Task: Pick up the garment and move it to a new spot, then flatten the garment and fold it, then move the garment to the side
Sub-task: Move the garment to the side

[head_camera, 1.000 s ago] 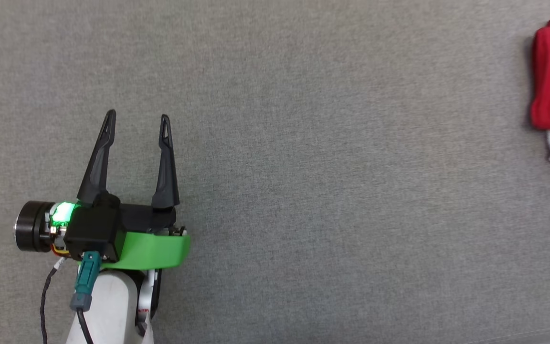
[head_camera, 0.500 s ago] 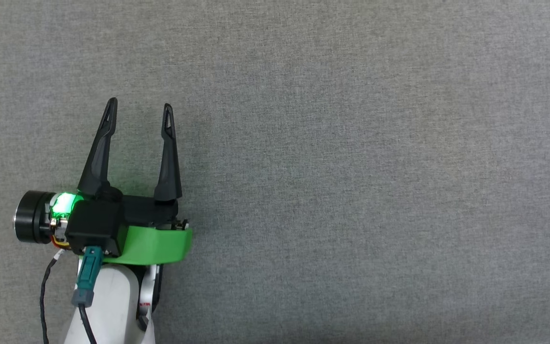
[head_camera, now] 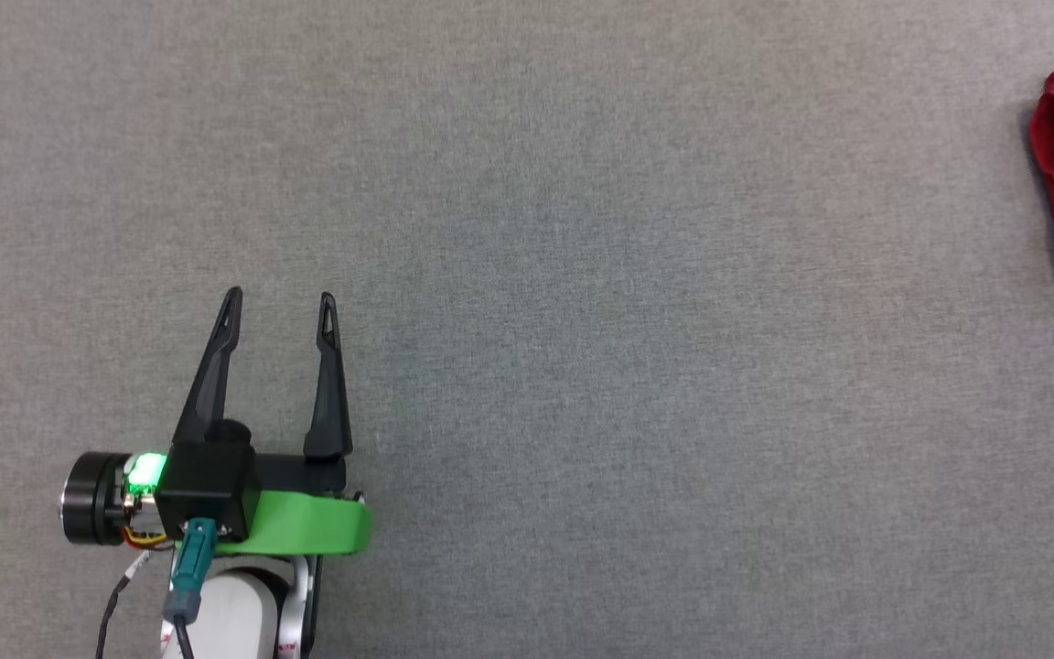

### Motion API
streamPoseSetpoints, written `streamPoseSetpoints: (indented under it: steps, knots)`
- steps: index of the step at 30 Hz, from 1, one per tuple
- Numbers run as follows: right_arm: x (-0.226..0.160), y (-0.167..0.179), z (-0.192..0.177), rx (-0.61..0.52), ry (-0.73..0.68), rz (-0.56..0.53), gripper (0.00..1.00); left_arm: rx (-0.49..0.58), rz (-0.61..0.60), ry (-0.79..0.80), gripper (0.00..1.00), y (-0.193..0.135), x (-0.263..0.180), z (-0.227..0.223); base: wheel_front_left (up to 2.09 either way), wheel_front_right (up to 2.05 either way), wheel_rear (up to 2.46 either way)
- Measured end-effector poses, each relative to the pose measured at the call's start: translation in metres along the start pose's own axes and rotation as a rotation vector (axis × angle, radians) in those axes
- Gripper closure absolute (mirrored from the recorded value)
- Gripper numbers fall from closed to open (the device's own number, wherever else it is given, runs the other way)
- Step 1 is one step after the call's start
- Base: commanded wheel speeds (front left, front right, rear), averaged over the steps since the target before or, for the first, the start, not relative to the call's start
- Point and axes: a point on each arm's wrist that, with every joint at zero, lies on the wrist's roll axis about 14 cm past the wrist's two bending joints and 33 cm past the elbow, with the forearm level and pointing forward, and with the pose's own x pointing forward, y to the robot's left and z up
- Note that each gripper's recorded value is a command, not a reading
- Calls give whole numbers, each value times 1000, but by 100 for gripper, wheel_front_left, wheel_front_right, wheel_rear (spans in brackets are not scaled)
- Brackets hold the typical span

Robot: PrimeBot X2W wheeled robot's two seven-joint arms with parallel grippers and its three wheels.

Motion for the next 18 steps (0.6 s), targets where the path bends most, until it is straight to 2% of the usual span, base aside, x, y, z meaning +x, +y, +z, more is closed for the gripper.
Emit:
streamPoseSetpoints:
  steps: [6,11,15,18]
  knots:
    - [-30,17,58,55,-244,17,0,8,21,-32,0,5,-18,22,0,0,0]
    - [-64,45,96,109,-404,53,0,11,41,-54,0,9,-34,37,0,0,0]
    - [-91,65,120,177,-506,74,0,16,65,-65,0,16,-46,45,0,0,0]
    - [-113,87,126,235,-542,109,0,14,84,-76,0,21,-55,51,0,0,0]
